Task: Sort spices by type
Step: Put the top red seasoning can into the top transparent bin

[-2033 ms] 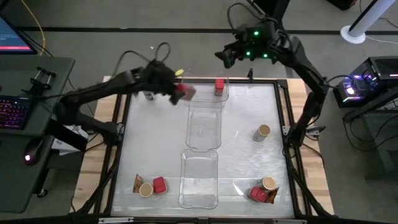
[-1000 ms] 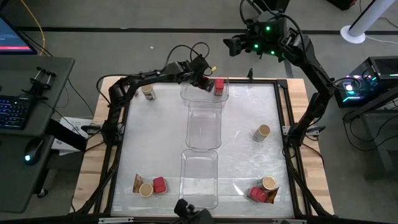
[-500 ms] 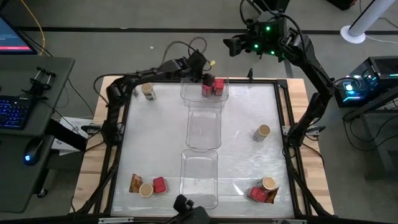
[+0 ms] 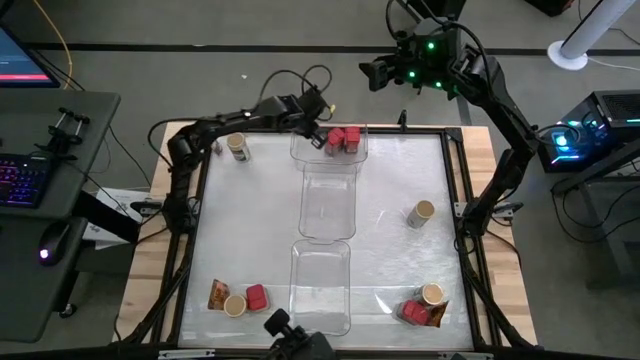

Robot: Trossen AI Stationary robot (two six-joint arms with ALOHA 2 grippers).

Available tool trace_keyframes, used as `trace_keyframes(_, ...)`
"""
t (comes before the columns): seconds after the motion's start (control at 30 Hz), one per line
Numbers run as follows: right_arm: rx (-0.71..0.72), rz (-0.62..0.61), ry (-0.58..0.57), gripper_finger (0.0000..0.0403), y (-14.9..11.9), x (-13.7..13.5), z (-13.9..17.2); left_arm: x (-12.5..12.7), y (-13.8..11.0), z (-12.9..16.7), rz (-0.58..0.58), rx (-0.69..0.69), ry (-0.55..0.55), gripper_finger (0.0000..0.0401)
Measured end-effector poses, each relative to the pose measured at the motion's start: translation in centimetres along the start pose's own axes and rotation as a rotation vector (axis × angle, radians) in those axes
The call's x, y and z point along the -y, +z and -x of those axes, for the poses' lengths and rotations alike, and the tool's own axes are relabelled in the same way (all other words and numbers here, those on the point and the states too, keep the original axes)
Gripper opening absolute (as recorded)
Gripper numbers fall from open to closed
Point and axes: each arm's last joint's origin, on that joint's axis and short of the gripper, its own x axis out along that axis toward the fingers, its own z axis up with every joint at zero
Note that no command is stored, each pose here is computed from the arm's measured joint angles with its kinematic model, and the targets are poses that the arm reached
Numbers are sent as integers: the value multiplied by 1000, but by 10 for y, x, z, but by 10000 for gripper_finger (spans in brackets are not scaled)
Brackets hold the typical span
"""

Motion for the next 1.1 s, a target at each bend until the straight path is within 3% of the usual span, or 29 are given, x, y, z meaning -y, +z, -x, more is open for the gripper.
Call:
trace_keyframes(0.3, -5, -19, 5, 307, -1, -2, 0, 5, 6, -10, 107, 64, -2, 0)
trace_keyframes(0.57, 3, -30, 13, 307, -1, -4, 1, 13, -5, -34, 58, -9, 4, 0)
trace_keyframes(0.8, 4, -39, 14, 307, -1, -4, 1, 16, -2, -35, 59, 25, 12, 0)
trace_keyframes(1.1, 9, -42, 18, 307, 0, -4, 1, 27, -3, -32, -63, 25, -64, 0)
